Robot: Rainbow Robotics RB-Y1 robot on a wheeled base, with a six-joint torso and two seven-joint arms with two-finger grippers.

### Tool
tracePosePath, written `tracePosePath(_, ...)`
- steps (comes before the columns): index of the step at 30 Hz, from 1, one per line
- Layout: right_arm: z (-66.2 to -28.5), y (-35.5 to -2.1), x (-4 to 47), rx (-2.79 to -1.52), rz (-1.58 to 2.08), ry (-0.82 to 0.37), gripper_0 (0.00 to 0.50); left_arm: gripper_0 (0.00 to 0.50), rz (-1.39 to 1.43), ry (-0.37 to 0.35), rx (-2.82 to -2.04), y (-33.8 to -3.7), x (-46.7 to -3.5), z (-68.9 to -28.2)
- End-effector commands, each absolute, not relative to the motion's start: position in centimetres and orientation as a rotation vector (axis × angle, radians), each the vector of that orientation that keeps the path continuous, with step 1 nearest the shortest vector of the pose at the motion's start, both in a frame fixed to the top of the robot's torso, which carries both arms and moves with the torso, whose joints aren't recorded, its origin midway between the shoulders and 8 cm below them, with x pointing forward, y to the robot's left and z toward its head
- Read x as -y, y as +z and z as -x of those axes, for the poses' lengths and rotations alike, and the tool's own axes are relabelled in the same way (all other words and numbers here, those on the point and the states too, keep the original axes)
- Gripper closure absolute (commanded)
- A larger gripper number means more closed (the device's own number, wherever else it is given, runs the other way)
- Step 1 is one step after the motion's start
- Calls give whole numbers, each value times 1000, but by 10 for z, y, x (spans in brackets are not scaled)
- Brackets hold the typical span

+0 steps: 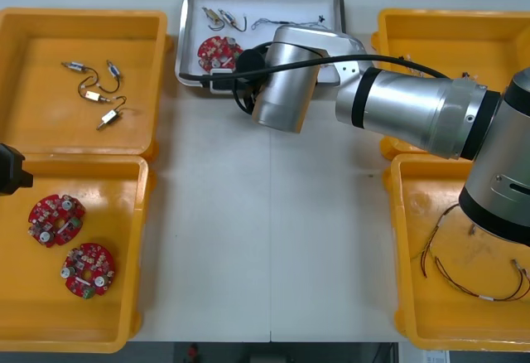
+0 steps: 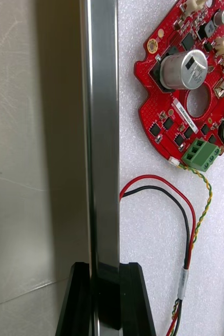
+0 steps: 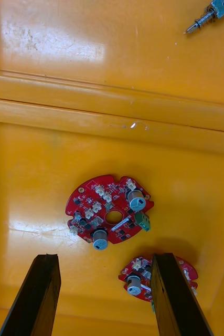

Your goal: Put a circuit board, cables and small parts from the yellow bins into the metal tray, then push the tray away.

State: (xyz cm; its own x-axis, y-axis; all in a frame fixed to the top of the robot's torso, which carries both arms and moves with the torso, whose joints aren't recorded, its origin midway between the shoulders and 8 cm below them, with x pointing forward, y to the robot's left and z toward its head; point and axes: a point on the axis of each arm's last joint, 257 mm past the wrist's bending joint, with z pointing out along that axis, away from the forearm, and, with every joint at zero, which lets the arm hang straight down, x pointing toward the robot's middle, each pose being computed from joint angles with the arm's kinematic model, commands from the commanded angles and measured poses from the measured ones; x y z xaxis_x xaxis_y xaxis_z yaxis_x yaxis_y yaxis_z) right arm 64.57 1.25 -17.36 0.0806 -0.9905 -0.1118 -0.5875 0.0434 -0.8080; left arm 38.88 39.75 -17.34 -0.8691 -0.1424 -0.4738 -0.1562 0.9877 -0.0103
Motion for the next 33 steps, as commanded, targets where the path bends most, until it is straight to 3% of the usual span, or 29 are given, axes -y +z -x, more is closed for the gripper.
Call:
tracePosePath(1,-650,-128,-45,-1503,1610,-696,500,0,175,53,-2594,-156,-397,-397)
tracePosePath(4,-651,-128,-44,-1506,1608,-696,500,0,175,53,-2594,-156,-397,-397)
tracePosePath(5,-650,-128,-45,-1501,1613,-698,471,0,175,53,-2594,-156,-397,-397)
tracePosePath(6,-651,-127,-44,-1502,1612,-700,374,0,175,53,-2594,-156,-397,-397)
tracePosePath(7,-651,-128,-43,-1504,1613,-701,329,0,175,53,-2594,-156,-397,-397)
tracePosePath(9,-651,-128,-42,-1511,1610,-701,156,0,175,53,-2594,-156,-397,-397)
tracePosePath(13,-651,-128,-41,-1521,1606,-703,5,0,175,53,-2594,-156,-397,-397)
tracePosePath(23,-633,-112,-30,-1630,1586,-696,0,0,175,53,-2594,-156,-397,-397)
tracePosePath(33,-583,-104,0,-1873,1527,-511,0,0,175,53,-2594,-156,-397,-397)
